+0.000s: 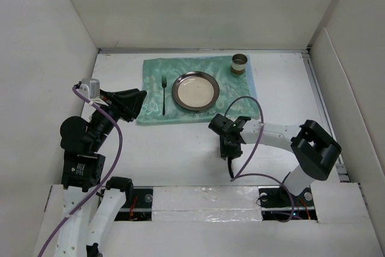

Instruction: Set the dinner table for one person

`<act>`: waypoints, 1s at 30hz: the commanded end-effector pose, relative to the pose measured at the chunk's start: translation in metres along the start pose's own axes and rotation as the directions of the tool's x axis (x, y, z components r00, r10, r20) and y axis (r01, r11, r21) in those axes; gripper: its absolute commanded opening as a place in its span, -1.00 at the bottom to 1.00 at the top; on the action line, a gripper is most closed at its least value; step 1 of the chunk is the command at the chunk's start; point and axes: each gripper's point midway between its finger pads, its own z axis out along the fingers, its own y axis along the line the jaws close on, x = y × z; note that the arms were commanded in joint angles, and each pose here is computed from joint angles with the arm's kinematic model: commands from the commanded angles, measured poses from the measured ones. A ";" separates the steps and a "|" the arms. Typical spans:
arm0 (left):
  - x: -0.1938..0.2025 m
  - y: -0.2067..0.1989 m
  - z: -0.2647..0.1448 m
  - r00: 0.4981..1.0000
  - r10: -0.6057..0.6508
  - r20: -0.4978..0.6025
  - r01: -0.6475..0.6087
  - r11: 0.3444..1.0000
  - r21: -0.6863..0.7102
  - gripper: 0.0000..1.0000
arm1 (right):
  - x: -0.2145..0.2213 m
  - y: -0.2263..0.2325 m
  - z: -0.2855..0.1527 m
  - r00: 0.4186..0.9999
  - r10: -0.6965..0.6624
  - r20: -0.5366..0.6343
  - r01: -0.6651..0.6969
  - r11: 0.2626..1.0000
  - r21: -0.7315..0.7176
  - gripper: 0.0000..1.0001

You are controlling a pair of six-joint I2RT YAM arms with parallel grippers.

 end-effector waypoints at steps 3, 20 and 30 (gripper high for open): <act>-0.018 -0.014 -0.001 0.998 0.033 0.044 -0.035 0.998 0.043 -0.33 | 0.003 0.010 0.025 0.998 -0.003 0.068 0.002 1.000 0.014 -0.11; -0.015 -0.012 0.001 0.999 0.026 0.035 -0.028 0.999 0.045 -0.33 | 0.018 0.002 0.058 0.982 -0.021 0.186 0.004 0.996 0.089 -0.43; -0.015 -0.012 0.002 0.999 0.027 0.034 -0.029 0.999 0.043 -0.33 | 0.034 0.003 0.067 0.988 -0.010 0.156 0.001 0.998 0.059 -0.68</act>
